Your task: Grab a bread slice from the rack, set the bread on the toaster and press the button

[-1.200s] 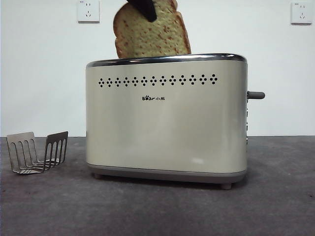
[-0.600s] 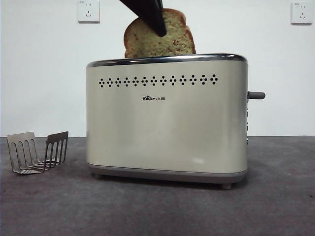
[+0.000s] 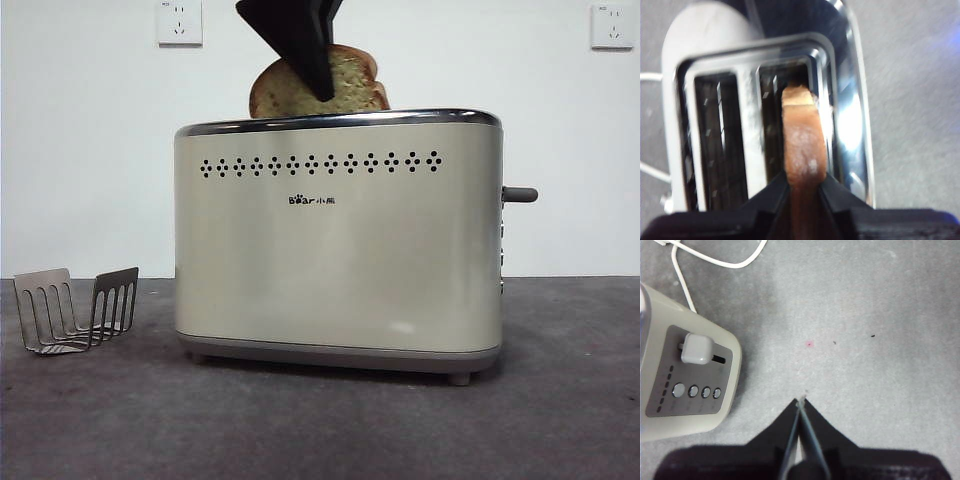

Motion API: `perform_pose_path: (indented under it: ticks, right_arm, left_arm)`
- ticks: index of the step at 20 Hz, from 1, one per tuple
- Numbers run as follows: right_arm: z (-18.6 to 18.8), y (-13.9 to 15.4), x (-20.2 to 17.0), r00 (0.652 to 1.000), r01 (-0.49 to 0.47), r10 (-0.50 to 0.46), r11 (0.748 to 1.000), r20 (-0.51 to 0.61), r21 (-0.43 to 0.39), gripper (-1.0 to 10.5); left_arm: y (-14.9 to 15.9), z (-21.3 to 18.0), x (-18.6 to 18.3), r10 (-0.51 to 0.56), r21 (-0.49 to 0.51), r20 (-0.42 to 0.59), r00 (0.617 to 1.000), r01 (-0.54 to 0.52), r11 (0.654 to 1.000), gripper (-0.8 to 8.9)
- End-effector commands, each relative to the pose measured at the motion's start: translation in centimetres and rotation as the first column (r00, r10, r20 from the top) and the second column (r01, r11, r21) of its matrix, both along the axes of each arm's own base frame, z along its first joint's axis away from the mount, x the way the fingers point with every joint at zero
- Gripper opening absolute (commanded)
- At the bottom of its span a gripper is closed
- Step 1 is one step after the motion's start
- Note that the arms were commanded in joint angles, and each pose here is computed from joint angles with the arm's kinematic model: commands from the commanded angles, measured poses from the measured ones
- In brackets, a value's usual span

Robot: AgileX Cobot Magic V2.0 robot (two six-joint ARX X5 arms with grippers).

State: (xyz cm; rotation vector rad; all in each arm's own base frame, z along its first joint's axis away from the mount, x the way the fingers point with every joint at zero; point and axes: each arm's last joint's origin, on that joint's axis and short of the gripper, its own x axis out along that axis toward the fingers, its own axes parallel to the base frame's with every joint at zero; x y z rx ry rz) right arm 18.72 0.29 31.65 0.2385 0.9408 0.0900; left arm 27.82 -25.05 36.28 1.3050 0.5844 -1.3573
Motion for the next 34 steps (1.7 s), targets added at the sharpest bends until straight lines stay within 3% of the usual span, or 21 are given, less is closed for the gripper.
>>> perform_pose_path:
  ticks: [1,9,13,16,17,20,25,27,29,33,34]
  right_arm:
    - [0.1,0.0,0.1,1.000,-0.008,0.008,1.000,0.007,-0.018,0.0]
    - [0.0,0.0,0.0,1.000,-0.015,0.015,1.000,0.003,-0.024,0.0]
    - [0.0,0.0,0.0,1.000,-0.015,0.015,1.000,-0.004,-0.024,0.0]
    - [-0.1,0.0,-0.1,1.000,-0.016,0.015,1.000,-0.017,-0.023,0.0]
    - [-0.1,0.0,-0.1,1.000,-0.016,0.016,1.000,-0.018,-0.024,0.0]
    - [-0.1,0.0,-0.1,1.000,-0.016,0.016,1.000,-0.017,-0.024,0.0]
    - [-0.1,0.0,-0.1,1.000,-0.027,0.027,0.999,-0.013,-0.025,0.0]
    - [0.1,0.2,0.1,0.996,-0.090,0.090,0.996,0.020,0.003,0.0]
    - [0.3,0.5,0.6,0.985,-0.164,0.158,0.982,0.072,0.092,0.0]
    - [0.2,1.0,2.4,0.961,-0.264,0.232,0.930,0.147,0.256,0.0]
    - [-0.1,1.1,3.0,0.956,-0.286,0.251,0.912,0.152,0.296,-0.1]
  left_arm:
    - [-0.5,-0.6,0.0,-0.045,-0.030,-0.039,0.998,0.044,0.999,-0.10]
    - [-1.0,-1.0,0.2,-0.054,-0.047,-0.049,0.997,0.051,0.998,-0.09]
    - [-2.0,-2.5,0.9,0.007,-0.039,-0.094,0.996,-0.010,0.999,-0.08]
    - [-2.5,-2.5,0.9,0.076,-0.028,-0.060,0.995,-0.077,0.997,0.08]
    - [-2.6,-2.4,0.9,0.096,-0.039,-0.060,0.994,-0.098,0.994,0.80]
    - [-2.6,-2.3,0.9,0.145,-0.056,-0.077,0.987,-0.149,0.987,5.12]
    - [-1.4,0.2,-0.3,0.179,-0.115,-0.055,0.982,-0.184,0.976,5.11]
    - [-0.4,2.1,-1.4,0.196,-0.163,-0.034,0.980,-0.199,0.966,5.11]
    - [0.9,4.3,-2.8,0.263,-0.231,-0.046,0.964,-0.266,0.936,5.11]
    - [3.8,7.8,-5.8,0.460,-0.337,-0.192,0.867,-0.498,0.799,4.80]
    - [4.6,8.4,-6.7,0.486,-0.336,-0.221,0.845,-0.534,0.776,3.91]
